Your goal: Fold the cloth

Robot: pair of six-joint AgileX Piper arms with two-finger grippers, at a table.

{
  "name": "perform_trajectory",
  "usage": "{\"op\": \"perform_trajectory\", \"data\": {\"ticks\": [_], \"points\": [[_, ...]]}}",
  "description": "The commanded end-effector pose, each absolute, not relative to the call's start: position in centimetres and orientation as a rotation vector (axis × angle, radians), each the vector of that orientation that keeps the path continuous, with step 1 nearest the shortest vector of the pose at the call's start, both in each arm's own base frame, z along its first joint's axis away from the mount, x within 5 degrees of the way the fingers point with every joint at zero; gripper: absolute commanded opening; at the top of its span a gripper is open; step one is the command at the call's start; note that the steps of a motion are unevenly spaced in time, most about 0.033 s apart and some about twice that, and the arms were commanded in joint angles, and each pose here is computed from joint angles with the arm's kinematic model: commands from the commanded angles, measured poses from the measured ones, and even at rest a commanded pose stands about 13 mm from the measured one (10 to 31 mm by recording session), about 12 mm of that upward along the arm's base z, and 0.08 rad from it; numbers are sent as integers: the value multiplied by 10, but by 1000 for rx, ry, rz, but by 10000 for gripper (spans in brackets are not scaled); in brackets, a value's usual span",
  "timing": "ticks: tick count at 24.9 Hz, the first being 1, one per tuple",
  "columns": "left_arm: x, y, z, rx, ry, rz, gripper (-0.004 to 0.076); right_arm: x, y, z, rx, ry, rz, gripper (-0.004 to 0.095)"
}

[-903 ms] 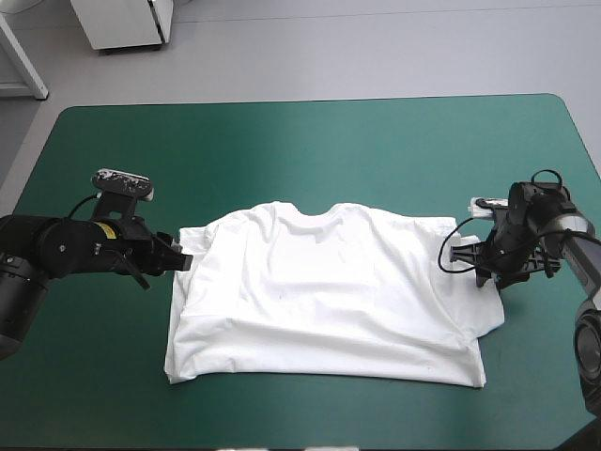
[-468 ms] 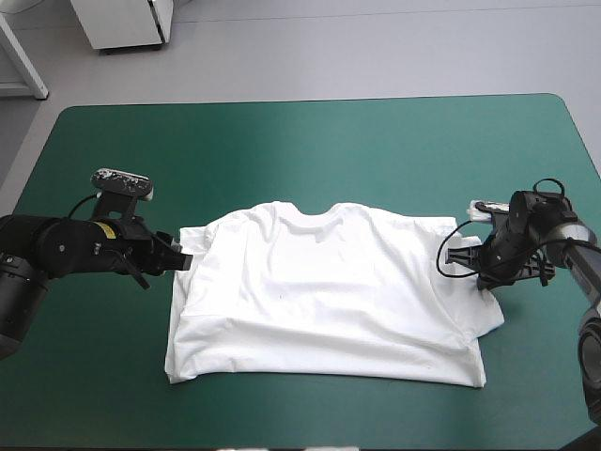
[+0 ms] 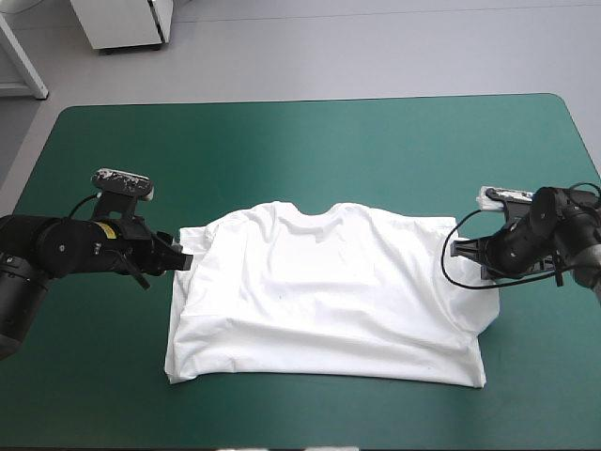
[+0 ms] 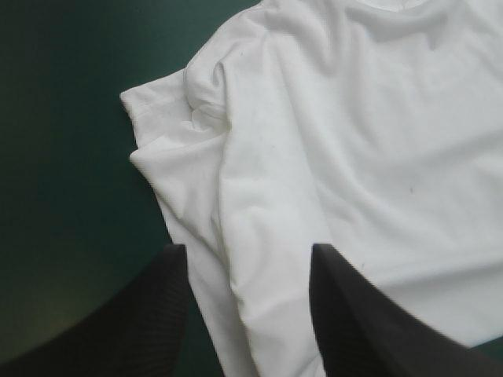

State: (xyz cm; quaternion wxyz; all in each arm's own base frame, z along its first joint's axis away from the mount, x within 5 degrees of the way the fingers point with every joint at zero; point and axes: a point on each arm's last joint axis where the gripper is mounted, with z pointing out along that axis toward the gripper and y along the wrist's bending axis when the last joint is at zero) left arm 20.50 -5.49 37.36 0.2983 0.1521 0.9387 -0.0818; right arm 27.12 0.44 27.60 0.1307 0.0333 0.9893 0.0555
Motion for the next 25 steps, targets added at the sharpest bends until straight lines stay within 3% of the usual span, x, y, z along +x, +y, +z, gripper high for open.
{"op": "perform_trajectory", "data": {"ticks": [1, 6, 15, 21, 25], "points": [[203, -57, 391, 387, 2395, -249, 352, 264, 13, 311, 78, 2735, 301, -17], [203, -57, 391, 383, 2391, -252, 352, 259, 31, 318, 6, 2713, 491, -16], [203, -57, 391, 383, 2391, -252, 352, 257, 91, 312, -264, 2697, 557, -17], [203, -59, 391, 377, 2390, -283, 352, 282, 110, 265, -260, 2851, 595, -17], [203, -59, 391, 377, 2390, -283, 352, 289, 113, 258, -231, 2841, 622, 0]]}}
